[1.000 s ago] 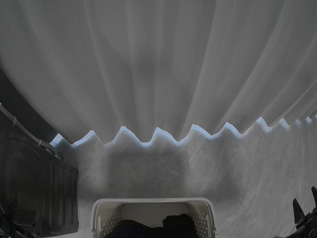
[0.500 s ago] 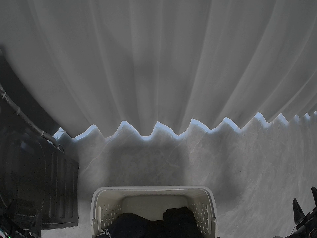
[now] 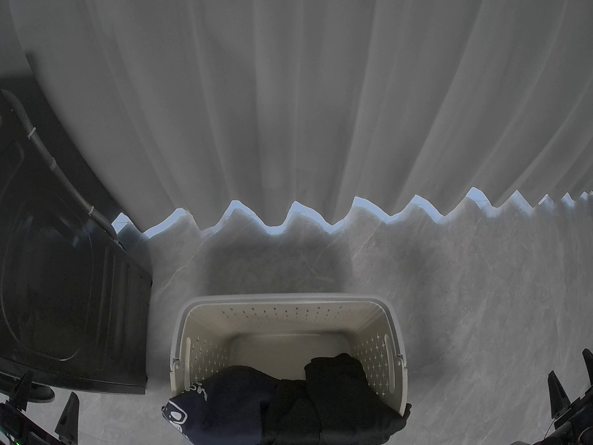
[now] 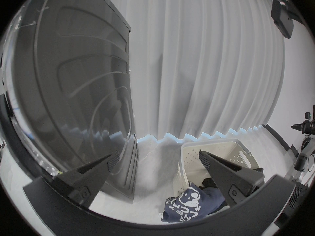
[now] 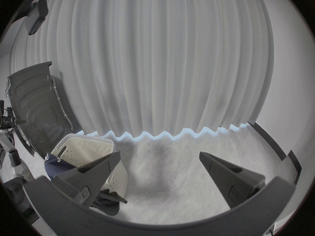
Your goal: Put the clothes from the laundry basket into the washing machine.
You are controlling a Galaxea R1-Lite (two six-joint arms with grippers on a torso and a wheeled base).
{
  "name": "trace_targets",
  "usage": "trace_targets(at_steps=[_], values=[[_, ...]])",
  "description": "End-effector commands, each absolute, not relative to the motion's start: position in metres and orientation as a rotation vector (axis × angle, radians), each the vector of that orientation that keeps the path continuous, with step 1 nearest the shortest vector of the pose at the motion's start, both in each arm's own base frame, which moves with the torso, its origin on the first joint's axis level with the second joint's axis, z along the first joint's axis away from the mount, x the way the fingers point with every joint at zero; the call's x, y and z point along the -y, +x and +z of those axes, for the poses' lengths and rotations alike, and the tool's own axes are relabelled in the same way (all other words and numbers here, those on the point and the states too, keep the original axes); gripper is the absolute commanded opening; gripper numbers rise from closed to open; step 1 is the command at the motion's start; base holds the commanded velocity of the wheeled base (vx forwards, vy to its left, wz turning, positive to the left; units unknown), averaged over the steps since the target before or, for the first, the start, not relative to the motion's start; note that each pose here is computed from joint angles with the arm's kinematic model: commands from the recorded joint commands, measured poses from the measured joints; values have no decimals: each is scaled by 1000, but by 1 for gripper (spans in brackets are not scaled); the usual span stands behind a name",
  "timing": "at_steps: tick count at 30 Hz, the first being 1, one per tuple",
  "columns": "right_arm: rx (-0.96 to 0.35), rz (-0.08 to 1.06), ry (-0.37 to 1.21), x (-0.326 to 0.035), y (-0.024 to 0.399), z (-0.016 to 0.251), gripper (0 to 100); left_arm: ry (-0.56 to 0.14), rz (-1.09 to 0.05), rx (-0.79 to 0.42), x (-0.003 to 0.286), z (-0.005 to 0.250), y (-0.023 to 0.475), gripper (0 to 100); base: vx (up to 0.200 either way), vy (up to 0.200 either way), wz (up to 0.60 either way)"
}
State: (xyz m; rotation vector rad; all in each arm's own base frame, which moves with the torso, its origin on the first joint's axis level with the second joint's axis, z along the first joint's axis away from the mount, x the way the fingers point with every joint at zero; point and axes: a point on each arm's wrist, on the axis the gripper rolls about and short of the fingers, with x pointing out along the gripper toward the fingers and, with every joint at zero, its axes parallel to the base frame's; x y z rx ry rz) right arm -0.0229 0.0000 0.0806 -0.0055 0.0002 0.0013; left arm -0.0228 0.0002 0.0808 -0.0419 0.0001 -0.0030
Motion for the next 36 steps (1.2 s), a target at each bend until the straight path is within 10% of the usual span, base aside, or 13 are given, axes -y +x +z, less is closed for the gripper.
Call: trace_targets(at_steps=[1, 22, 36], values=[[0, 2, -6, 0, -23, 76, 100, -43, -3, -5, 0, 76, -22, 100, -200, 0, 0], [0, 2, -6, 0, -23, 76, 100, -43, -3, -3, 0, 76, -23, 100, -200, 0, 0], [0, -2, -9, 0, -23, 76, 100, -43, 0, -3, 0, 76, -23, 100, 0, 71, 0]])
